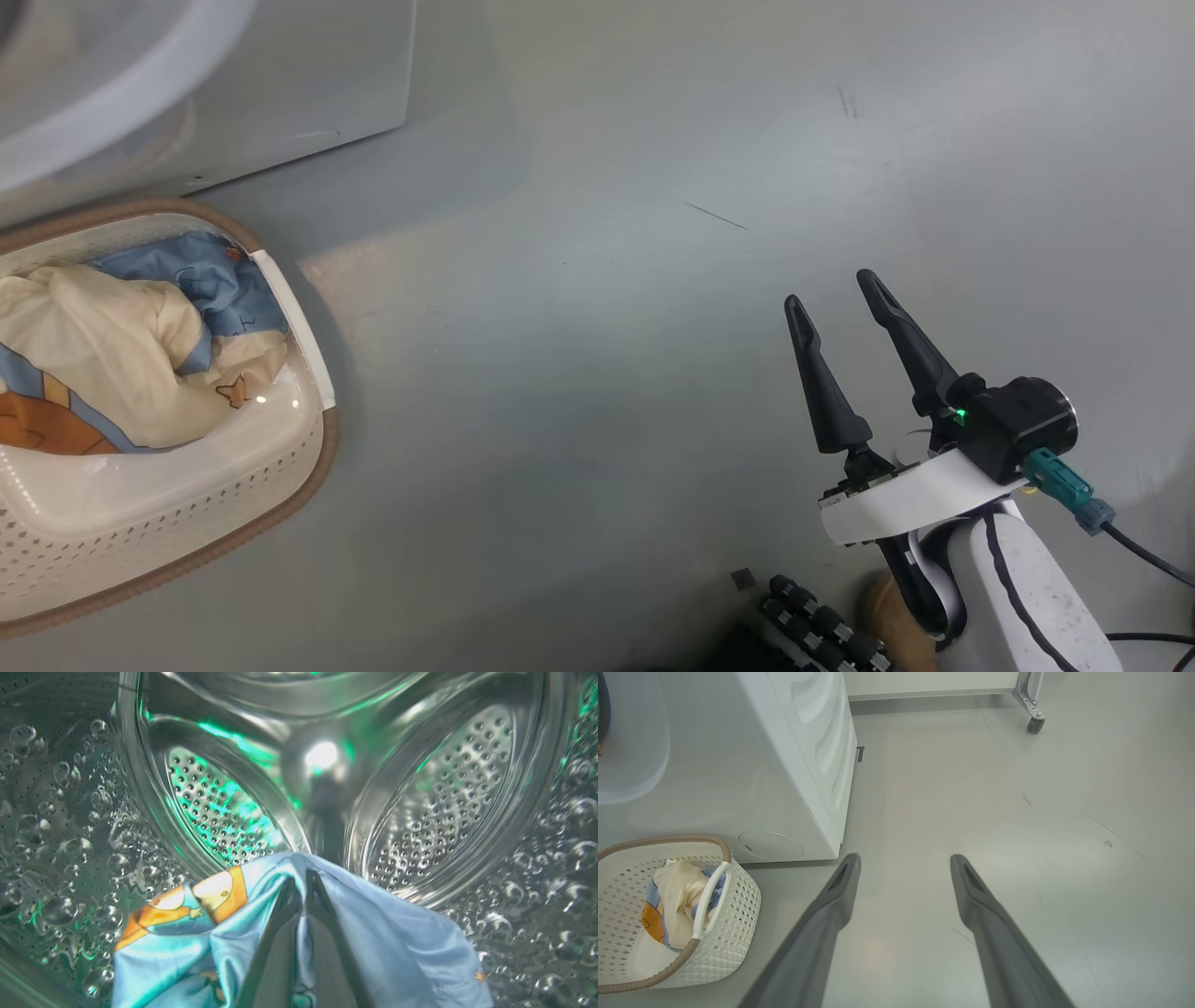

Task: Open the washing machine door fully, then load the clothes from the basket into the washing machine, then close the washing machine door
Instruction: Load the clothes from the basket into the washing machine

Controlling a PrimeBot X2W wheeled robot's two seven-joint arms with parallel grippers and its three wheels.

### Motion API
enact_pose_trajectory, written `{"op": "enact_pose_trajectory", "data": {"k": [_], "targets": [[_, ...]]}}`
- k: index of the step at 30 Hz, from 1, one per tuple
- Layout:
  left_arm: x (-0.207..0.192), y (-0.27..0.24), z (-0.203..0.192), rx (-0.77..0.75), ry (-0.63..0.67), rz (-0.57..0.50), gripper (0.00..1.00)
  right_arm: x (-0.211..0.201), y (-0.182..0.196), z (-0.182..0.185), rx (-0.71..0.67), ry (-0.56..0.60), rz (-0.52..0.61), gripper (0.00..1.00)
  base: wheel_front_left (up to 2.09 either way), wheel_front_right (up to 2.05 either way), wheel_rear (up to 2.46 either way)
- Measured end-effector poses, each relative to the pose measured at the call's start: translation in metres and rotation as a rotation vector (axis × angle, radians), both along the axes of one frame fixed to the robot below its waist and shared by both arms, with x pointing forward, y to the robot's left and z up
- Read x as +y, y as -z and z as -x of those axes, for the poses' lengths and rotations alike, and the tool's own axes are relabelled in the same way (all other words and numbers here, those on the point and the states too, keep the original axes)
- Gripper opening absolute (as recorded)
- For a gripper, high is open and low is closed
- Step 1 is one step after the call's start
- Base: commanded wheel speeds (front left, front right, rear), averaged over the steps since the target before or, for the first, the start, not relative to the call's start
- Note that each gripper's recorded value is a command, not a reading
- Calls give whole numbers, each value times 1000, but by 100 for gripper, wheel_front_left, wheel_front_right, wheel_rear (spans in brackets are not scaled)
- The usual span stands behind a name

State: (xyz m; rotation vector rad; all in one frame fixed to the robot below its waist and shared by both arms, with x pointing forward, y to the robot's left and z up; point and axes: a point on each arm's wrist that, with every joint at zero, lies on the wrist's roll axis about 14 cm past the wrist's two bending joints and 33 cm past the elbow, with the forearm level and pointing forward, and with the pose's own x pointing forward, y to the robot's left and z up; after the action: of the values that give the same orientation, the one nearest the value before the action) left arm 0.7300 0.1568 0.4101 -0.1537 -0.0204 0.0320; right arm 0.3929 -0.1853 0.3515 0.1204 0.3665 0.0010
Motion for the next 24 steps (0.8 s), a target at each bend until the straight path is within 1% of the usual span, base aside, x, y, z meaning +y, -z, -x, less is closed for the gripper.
{"op": "enact_pose_trajectory", "data": {"k": [1,2,3,4,5,16,19,24], "targets": [[0,3,1,11,3,-7,28,0,0,0,0,-1,-1,100,0,0,0],[-2,6,2,23,9,-17,48,0,0,0,0,1,0,100,0,0,0],[-3,9,3,34,13,-18,75,-1,0,0,0,3,0,100,0,0,0],[-5,9,5,40,16,-16,84,-1,0,0,-1,3,0,100,0,0,0],[-7,10,6,46,18,-12,100,-1,0,0,-2,2,-1,100,0,0,0],[-13,20,23,139,13,-11,100,5,-9,-5,-32,-18,-14,100,0,0,0],[-17,15,27,143,25,-22,100,8,-12,-6,-43,-26,-20,100,0,0,0],[-20,7,37,155,22,-11,100,11,-17,-8,-60,-44,-22,100,0,0,0]]}}
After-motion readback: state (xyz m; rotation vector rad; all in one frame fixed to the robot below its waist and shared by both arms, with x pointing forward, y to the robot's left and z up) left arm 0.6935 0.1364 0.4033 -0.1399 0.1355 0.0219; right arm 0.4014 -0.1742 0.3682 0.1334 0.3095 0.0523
